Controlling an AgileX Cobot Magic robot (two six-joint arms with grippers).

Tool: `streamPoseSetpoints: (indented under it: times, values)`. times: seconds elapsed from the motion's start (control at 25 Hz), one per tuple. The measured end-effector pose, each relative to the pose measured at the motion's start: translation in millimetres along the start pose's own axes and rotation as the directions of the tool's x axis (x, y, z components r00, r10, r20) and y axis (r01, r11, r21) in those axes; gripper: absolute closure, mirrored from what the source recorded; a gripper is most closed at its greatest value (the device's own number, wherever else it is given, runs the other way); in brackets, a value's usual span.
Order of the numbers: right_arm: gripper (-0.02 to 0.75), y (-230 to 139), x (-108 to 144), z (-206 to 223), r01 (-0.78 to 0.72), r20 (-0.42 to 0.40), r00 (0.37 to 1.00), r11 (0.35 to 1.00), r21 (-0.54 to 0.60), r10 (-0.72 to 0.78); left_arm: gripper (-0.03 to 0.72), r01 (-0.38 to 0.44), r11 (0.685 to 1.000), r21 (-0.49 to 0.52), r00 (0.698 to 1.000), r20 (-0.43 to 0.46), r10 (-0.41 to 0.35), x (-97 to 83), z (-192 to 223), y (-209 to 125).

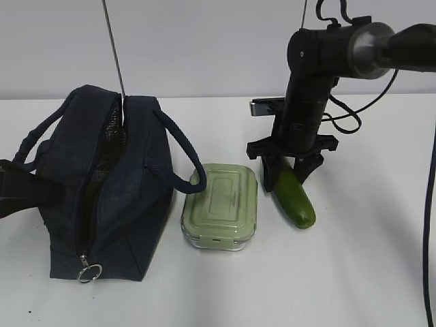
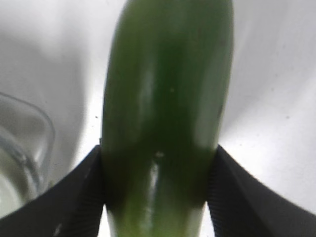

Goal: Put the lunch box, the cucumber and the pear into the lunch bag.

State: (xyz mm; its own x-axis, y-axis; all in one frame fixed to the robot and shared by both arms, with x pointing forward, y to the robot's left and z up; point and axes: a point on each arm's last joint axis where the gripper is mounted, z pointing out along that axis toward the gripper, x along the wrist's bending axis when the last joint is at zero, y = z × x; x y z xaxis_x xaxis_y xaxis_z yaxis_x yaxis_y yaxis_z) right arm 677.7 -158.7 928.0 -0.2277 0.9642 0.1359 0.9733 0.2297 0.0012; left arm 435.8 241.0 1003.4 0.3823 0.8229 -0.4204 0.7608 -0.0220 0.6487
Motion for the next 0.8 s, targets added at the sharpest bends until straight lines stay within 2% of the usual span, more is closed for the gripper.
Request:
streamPoseSetpoints:
  times: [0.32,0.44,0.6,0.8]
  values:
    - [0.316,3.6,9.2,-66.2,0.048,-0.001,0.999,0.983,-0.176,-0.049,0.704,0.0,1.0,0.0,1.0,0.0,0.0,0.0,0.0,0.0]
    - [0.316,0.6,15.0,-94.5,0.051,-0.025,0.998,0.969,-0.242,-0.058,0.704,0.0,1.0,0.0,1.0,0.0,0.0,0.0,0.0,0.0]
    - [0.316,-4.6,27.2,-125.0,0.043,-0.117,0.99,0.95,-0.31,-0.083,0.704,0.0,1.0,0.0,1.0,0.0,0.0,0.0,0.0,0.0]
    - [0.316,-10.4,53.3,-147.5,0.064,-0.314,0.93,0.928,-0.368,-0.189,0.704,0.0,1.0,0.0,1.0,0.0,0.0,0.0,0.0,0.0]
